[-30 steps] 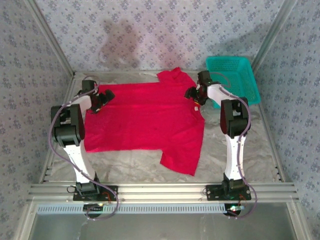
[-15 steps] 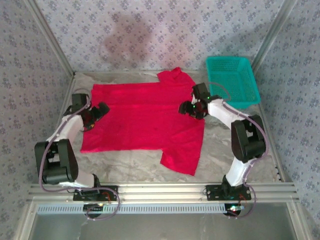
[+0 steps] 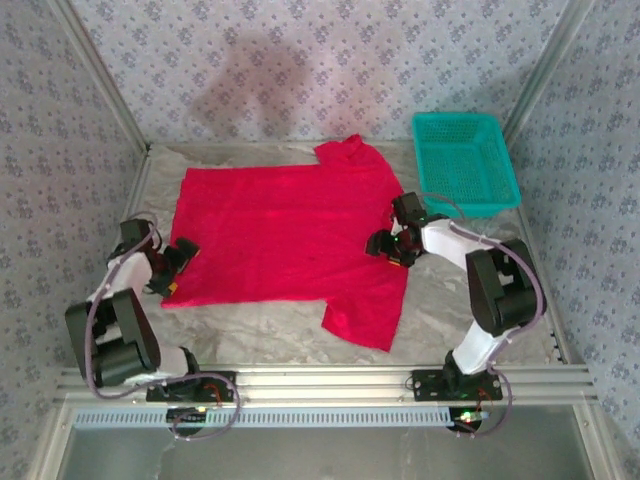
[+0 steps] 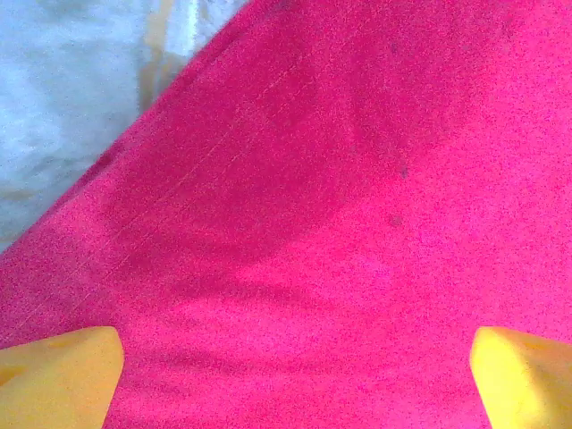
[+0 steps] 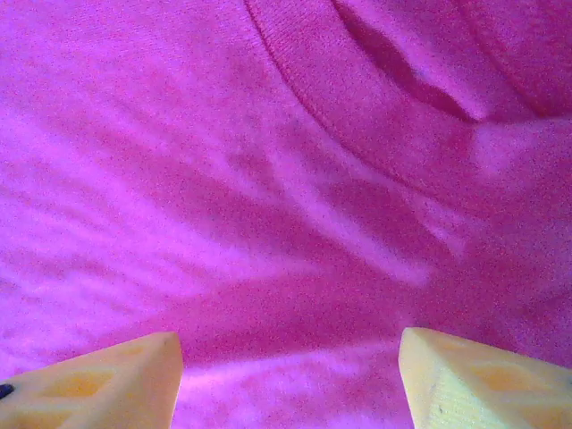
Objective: Fold the inside-out t-shirt
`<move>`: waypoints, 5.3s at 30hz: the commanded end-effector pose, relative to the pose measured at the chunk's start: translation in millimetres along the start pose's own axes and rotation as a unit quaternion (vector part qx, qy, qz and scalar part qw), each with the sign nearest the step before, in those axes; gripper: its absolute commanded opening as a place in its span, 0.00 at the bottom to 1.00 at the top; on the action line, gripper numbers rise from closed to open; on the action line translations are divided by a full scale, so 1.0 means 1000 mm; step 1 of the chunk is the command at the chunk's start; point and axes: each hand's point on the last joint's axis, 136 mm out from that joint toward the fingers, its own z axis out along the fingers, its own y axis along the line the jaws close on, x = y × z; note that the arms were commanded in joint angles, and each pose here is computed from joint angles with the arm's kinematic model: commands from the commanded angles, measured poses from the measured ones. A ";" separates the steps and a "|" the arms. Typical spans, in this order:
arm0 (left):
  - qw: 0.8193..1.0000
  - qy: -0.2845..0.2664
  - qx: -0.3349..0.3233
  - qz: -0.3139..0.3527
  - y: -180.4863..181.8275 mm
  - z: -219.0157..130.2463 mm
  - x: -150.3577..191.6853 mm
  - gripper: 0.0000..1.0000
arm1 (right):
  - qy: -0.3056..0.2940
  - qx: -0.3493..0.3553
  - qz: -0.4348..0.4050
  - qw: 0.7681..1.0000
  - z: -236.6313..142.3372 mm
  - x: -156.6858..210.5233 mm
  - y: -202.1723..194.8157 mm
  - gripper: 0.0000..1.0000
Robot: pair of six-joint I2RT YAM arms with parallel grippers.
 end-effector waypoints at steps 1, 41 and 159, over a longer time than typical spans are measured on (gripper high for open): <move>0.997 -0.036 -0.071 -0.012 0.023 -0.041 -0.003 0.99 | 0.003 0.035 -0.039 0.999 -0.034 0.027 -0.010 0.68; 0.992 0.020 -0.096 -0.076 0.073 0.012 0.035 0.00 | 0.156 0.075 -0.076 0.982 -0.030 0.230 -0.034 0.53; 0.985 0.118 0.074 0.102 -0.081 0.070 0.078 0.76 | -0.039 0.097 0.140 0.985 0.010 0.034 -0.064 0.74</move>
